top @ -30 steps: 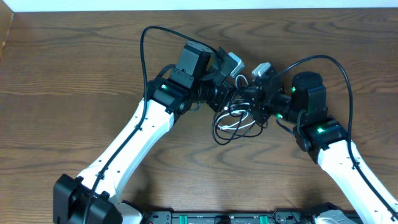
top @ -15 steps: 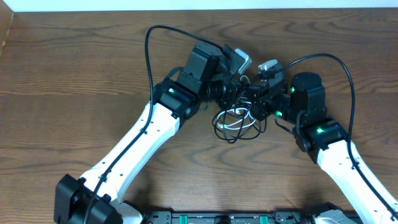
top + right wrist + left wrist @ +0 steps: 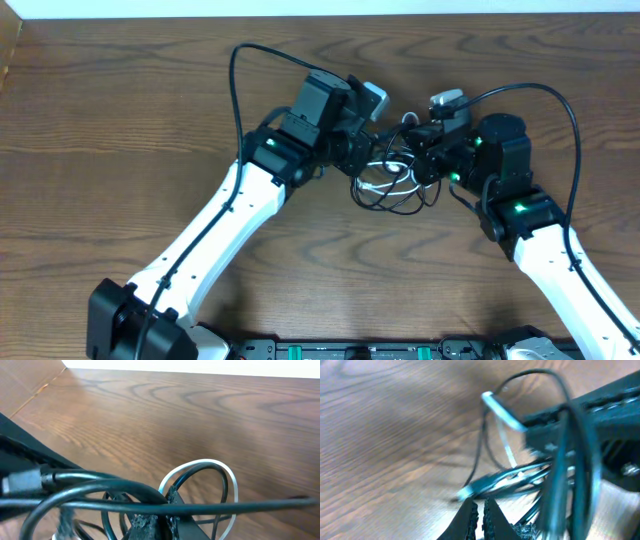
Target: Untangle cables
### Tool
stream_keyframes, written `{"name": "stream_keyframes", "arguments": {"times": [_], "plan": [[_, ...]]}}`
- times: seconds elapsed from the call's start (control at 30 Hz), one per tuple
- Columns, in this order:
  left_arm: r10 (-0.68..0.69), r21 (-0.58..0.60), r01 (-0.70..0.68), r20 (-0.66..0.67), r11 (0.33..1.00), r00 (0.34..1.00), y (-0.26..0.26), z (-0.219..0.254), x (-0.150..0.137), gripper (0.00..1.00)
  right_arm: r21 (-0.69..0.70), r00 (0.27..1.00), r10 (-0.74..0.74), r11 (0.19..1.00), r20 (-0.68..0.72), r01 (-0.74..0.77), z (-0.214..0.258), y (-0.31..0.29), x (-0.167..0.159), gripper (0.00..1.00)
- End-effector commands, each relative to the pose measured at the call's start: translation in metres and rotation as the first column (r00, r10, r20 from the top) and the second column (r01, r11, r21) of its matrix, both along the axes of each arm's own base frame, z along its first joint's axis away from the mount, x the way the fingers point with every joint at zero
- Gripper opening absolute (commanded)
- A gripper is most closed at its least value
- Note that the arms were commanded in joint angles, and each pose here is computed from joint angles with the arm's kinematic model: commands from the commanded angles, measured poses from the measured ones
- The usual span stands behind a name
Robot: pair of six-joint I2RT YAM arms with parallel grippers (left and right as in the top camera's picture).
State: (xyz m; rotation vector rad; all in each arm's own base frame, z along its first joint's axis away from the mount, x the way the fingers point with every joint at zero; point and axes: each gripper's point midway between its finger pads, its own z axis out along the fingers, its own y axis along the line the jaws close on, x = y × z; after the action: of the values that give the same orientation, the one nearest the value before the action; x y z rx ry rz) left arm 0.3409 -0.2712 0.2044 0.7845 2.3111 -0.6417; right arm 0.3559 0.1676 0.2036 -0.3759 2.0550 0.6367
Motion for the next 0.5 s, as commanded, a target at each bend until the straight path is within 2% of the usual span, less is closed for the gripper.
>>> {"name": "stream_keyframes", "arguments": {"times": [0.0, 0.3, 0.47], "plan": [[0.058, 0.010, -0.058, -0.010, 0.998, 0.998, 0.016, -0.004, 0.013, 0.08, 0.010, 1.000, -0.026, 1.000, 0.016, 0.025, 0.009, -0.006, 0.004, 0.01], [0.140, -0.003, -0.140, -0.020, 0.990, 0.990, 0.040, -0.003, 0.030, 0.08, -0.034, 1.000, -0.004, 0.999, 0.002, 0.005, 0.000, -0.007, -0.001, 0.01], [0.107, -0.066, -0.108, -0.010, 0.992, 0.994, 0.030, 0.007, 0.031, 0.08, -0.053, 1.000, 0.003, 0.999, -0.014, -0.004, -0.005, -0.008, -0.004, 0.01]]}}
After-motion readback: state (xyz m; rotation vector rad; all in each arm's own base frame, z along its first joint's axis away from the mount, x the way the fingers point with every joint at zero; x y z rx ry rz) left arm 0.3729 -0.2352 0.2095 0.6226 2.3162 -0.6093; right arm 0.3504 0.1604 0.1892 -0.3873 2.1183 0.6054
